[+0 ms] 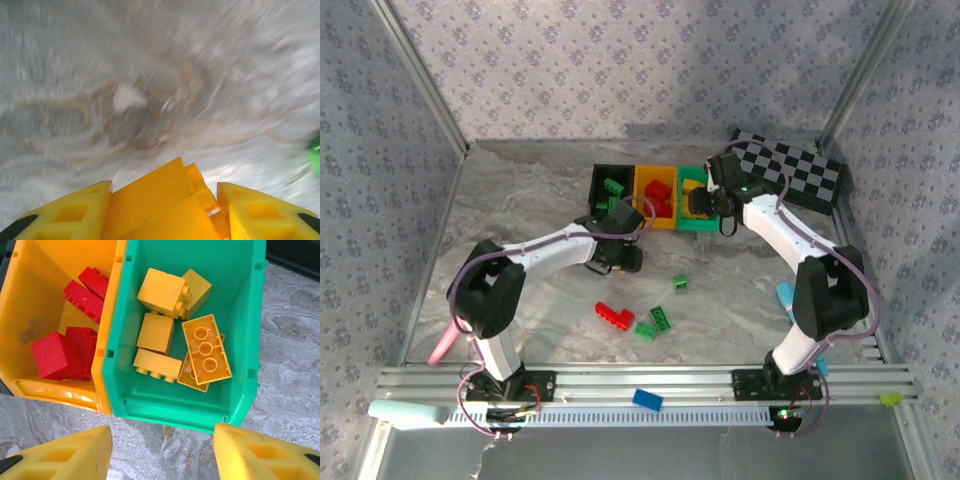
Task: Sort the legos into containers by color
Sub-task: Place the lego in the container.
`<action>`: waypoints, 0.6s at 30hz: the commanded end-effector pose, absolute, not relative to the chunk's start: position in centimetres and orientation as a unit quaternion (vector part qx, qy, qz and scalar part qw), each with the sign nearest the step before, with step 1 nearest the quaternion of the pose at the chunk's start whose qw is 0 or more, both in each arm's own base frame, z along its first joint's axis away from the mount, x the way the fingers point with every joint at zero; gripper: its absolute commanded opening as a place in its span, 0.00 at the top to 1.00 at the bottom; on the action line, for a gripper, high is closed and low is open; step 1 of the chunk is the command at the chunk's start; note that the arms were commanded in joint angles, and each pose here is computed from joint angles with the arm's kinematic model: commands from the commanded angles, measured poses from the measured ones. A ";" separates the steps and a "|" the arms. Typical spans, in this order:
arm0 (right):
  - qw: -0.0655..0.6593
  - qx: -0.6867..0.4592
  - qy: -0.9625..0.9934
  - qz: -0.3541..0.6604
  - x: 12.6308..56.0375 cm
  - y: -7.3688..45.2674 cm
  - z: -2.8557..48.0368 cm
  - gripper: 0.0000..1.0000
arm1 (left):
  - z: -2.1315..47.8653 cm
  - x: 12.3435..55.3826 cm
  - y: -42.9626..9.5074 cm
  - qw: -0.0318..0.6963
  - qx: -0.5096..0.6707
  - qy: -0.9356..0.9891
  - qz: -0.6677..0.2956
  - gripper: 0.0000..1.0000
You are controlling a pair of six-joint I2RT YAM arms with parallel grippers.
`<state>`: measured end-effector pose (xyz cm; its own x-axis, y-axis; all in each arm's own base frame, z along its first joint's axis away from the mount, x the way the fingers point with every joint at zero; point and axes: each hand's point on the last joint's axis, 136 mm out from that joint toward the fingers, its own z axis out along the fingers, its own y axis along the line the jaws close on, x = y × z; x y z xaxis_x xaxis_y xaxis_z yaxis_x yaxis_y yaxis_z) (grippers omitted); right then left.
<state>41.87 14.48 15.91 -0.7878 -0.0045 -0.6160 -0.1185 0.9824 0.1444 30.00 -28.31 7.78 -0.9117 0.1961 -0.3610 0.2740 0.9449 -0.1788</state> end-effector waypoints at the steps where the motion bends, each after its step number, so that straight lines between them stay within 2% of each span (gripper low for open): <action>1: 0.335 -0.021 0.937 0.099 40.9 13.7 17.0 0.43 | 10.5 32.6 -30.8 0.209 0.143 0.959 -0.129 0.59; 13: 0.321 0.014 0.943 0.093 37.0 10.6 15.9 0.43 | 15.5 41.2 -41.5 0.273 0.186 0.919 -0.214 0.59; 18: 0.316 0.022 0.943 0.098 35.6 10.0 15.6 0.43 | 15.9 44.0 -44.9 0.288 0.196 0.907 -0.237 0.58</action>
<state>36.67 10.32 15.39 -0.7920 0.0824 -0.6050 -0.0351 0.9831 0.1799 43.78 -43.38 15.34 -0.7685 0.1897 -0.6111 0.4503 0.8389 -0.3059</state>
